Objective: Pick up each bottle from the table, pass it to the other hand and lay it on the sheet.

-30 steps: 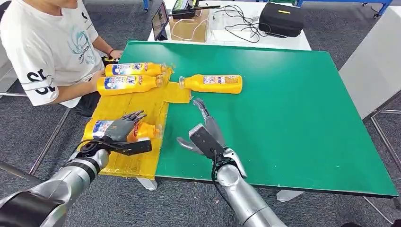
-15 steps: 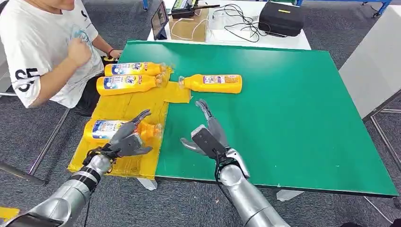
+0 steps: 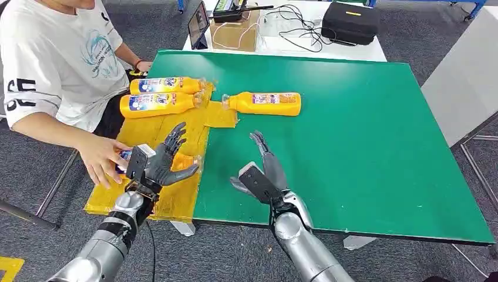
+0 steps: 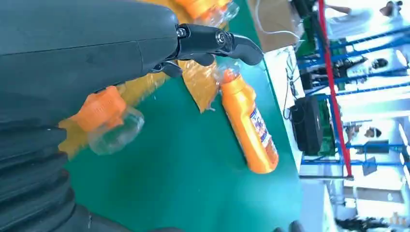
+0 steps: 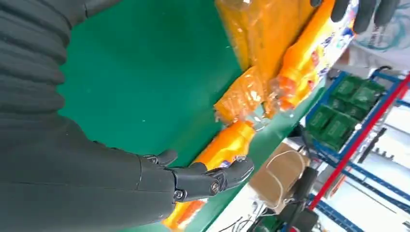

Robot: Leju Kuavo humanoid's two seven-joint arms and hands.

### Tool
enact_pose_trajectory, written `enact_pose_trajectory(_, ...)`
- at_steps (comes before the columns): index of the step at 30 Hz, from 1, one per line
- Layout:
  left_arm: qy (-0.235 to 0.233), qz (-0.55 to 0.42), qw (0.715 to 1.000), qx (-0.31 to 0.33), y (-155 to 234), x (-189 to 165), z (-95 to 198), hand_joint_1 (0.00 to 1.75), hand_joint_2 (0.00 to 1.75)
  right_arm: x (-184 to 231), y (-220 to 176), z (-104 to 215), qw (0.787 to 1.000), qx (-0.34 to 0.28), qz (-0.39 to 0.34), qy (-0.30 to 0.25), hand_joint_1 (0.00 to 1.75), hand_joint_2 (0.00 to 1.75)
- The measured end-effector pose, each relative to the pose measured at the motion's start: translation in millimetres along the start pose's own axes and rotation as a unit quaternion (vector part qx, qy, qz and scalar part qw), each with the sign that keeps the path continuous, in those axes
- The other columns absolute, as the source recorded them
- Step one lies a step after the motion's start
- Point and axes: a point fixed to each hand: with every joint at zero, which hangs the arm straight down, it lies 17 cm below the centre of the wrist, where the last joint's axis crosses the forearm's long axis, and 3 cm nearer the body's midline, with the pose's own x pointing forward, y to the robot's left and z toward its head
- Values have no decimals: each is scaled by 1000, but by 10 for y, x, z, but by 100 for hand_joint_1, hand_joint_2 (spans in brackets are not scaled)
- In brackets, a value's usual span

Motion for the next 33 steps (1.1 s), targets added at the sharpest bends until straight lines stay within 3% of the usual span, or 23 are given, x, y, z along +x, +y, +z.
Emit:
enact_pose_trajectory(3,4,19,1000,10,-101,-5,-37,0,175,-27,-23,40,1000,-5,2,3,0,175)
enact_pose_trajectory(4,8,21,1000,15,-114,-16,-46,0,175,-36,-33,52,1000,-6,4,4,0,0)
enact_pose_trajectory(12,21,31,999,33,-252,-66,-71,0,175,-98,-109,132,1000,-19,13,12,0,0)
enact_pose_trajectory(13,25,32,999,35,-268,-76,-76,0,175,-97,-118,138,1000,-21,13,12,0,175)
enact_pose_trajectory(22,42,31,997,60,-286,-135,-100,0,175,-98,-209,207,999,-39,-6,14,0,175)
enact_pose_trajectory(33,26,0,996,80,-282,-89,-118,0,175,-33,-418,255,996,-84,-41,1,0,175)
